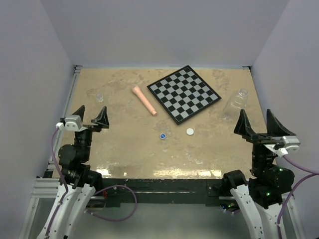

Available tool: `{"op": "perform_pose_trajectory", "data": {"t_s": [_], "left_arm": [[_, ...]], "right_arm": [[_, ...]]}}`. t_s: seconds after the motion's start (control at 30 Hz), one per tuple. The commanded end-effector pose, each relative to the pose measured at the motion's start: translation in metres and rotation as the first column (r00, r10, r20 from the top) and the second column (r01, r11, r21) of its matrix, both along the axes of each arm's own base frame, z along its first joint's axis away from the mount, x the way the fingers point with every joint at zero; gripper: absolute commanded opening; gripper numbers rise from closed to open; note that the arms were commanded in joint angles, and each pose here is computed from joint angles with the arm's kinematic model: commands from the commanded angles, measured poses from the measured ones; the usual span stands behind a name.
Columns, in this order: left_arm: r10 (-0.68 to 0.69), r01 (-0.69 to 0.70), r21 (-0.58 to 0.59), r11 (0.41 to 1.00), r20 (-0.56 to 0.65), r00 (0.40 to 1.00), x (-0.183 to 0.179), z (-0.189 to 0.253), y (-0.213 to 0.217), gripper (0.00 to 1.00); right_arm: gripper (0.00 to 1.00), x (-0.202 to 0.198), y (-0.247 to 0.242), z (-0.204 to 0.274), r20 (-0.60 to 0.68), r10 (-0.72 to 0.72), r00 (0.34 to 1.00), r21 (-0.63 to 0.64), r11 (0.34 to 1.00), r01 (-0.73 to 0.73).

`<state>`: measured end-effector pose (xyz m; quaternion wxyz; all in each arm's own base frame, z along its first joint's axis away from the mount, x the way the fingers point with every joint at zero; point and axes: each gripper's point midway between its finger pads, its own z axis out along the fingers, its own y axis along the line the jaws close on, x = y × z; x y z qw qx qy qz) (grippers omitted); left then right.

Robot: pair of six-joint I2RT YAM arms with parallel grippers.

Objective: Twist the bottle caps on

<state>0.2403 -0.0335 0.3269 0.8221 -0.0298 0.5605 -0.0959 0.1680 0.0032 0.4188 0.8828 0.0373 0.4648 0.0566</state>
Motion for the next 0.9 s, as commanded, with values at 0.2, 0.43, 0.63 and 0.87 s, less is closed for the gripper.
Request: {"op": "perform_pose_trajectory", "data": {"t_s": [0.2, 0.43, 0.63, 0.87], "left_arm": [[0.128, -0.169, -0.099, 0.981, -0.331, 0.935, 0.031, -0.065, 0.019, 1.00], [0.128, -0.211, -0.135, 0.968, -0.458, 0.880, 0.052, -0.110, 0.015, 1.00], [0.137, -0.278, -0.190, 0.942, -0.536, 0.833, 0.074, -0.159, 0.012, 1.00], [0.177, -0.280, -0.177, 0.944, -0.445, 0.878, 0.091, -0.176, 0.015, 1.00]], "right_arm": [[0.99, -0.022, -0.002, 0.014, 0.082, 0.029, 0.996, 0.041, 0.999, -0.033], [0.99, -0.036, -0.004, 0.019, 0.129, 0.039, 0.991, 0.056, 0.997, -0.047], [0.99, -0.038, -0.001, 0.021, 0.132, 0.061, 0.989, 0.053, 0.996, -0.068], [0.99, -0.038, 0.002, 0.021, 0.130, 0.087, 0.988, 0.054, 0.994, -0.095]]}}
